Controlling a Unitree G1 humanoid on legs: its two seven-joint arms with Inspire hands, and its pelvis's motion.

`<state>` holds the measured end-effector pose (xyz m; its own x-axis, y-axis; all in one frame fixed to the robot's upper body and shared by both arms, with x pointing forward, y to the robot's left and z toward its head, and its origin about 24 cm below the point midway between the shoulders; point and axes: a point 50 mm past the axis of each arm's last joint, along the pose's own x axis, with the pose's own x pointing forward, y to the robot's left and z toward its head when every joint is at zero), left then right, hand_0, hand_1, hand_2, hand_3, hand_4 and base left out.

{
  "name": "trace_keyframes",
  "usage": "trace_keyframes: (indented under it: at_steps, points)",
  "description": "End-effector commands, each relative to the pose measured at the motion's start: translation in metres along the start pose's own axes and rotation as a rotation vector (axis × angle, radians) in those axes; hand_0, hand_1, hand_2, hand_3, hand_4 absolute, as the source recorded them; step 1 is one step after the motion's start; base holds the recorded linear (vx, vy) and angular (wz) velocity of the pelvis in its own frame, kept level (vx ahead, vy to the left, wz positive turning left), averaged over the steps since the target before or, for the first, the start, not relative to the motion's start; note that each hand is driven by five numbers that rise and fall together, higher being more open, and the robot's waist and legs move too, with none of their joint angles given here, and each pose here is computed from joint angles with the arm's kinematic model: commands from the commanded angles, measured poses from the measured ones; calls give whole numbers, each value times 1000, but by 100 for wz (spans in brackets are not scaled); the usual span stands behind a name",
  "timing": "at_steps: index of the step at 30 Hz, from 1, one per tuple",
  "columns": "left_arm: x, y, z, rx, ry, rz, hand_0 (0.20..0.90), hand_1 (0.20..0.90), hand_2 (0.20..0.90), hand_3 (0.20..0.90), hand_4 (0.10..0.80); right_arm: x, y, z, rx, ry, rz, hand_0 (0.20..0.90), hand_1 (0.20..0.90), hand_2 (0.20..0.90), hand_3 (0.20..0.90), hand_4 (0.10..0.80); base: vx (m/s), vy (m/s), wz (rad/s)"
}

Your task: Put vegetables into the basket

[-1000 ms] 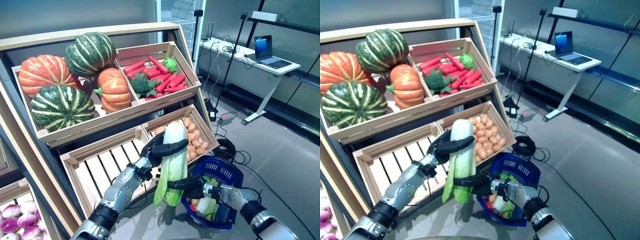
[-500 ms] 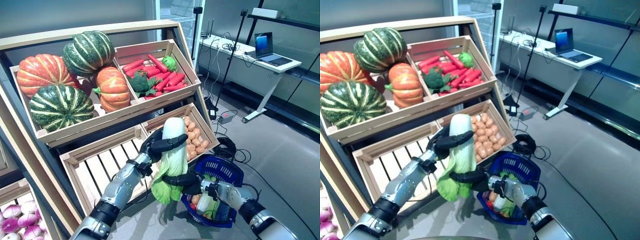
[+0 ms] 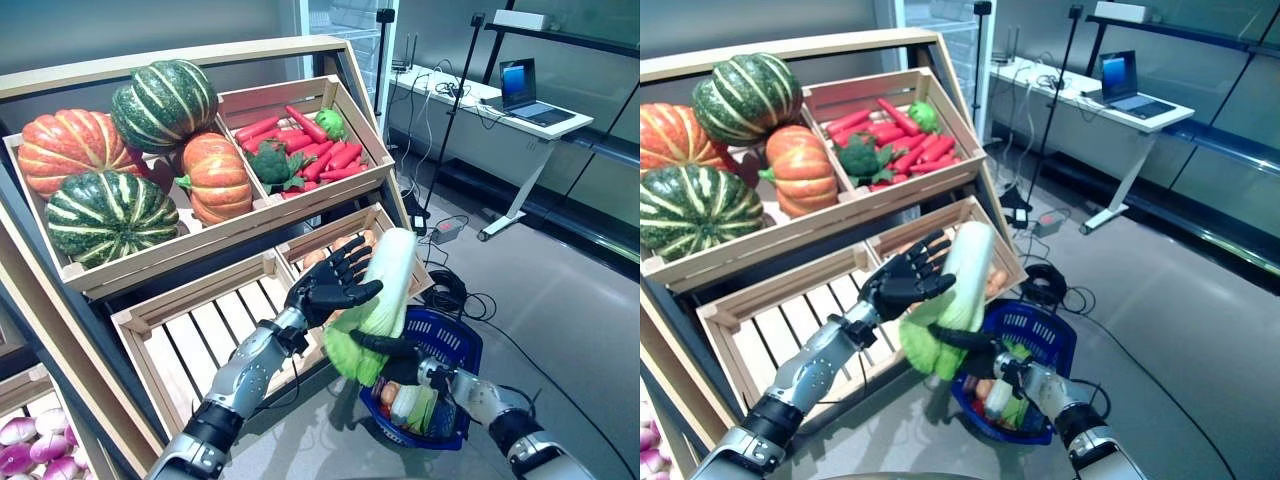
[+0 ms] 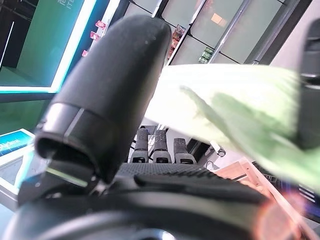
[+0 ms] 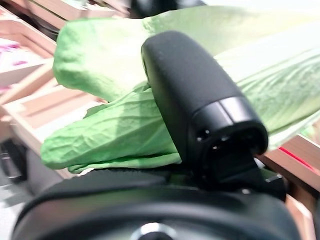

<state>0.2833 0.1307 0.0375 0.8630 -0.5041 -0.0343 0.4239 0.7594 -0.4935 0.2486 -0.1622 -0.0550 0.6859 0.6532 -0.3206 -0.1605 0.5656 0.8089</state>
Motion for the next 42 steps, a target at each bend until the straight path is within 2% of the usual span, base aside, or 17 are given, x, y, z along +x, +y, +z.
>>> trace_keyframes:
  at_steps: [1, 5, 10, 15, 17, 20, 23, 24, 25, 28, 36, 42]
  points:
    - [10, 2, 51, 74, -204, -29, 900, 900, 900, 900, 800, 5, 19, 56, 3, -276, 123, 300, 300, 300, 300, 400, 12, -3, -3]
    - [-8, 37, 54, 85, -223, 124, 900, 900, 900, 900, 800, -25, -7, 68, 32, -373, -2, 300, 300, 300, 300, 400, 3, 0, -1]
    - [-23, 63, 55, 64, -259, 254, 900, 900, 900, 900, 800, -56, -36, 69, 46, -410, -140, 300, 300, 300, 300, 400, 16, -3, -11]
    - [-32, 76, 53, 72, -262, 331, 900, 900, 900, 900, 800, -84, -60, 69, 121, -479, -323, 300, 300, 300, 300, 400, 44, -17, -2]
    - [-35, 80, 50, 97, -250, 368, 900, 900, 900, 900, 800, -98, -73, 68, 159, -500, -457, 300, 300, 300, 300, 400, 59, -27, -1]
    - [-31, 79, 49, 116, -241, 378, 900, 900, 900, 900, 800, -105, -80, 71, 186, -530, -583, 300, 300, 300, 300, 400, -4, -18, -1]
    - [-12, 69, 57, 145, -263, 351, 900, 900, 900, 900, 800, -90, -68, 104, 152, -599, -637, 300, 300, 300, 300, 400, -222, -36, -4]
    - [-12, 69, 57, 145, -263, 351, 900, 900, 900, 900, 800, -90, -68, 104, 152, -599, -637, 300, 300, 300, 300, 400, -389, -29, -10]
    - [0, 63, 71, 154, -305, 318, 900, 900, 900, 900, 800, -83, -56, 128, 126, -641, -622, 300, 300, 300, 300, 400, -394, -11, -16]
    - [17, 51, 94, 130, -389, 263, 900, 900, 900, 900, 800, -80, -29, 175, 40, -719, -590, 300, 300, 300, 300, 400, -443, 12, -7]
    - [23, 36, 110, 88, -478, 202, 900, 900, 900, 900, 800, -72, 25, 236, -198, -833, -542, 300, 300, 300, 300, 400, -204, -16, 7]
    - [21, 29, 129, 81, -550, 158, 900, 900, 900, 900, 800, -85, 45, 263, -286, -872, -559, 300, 300, 300, 300, 400, -60, -24, 15]
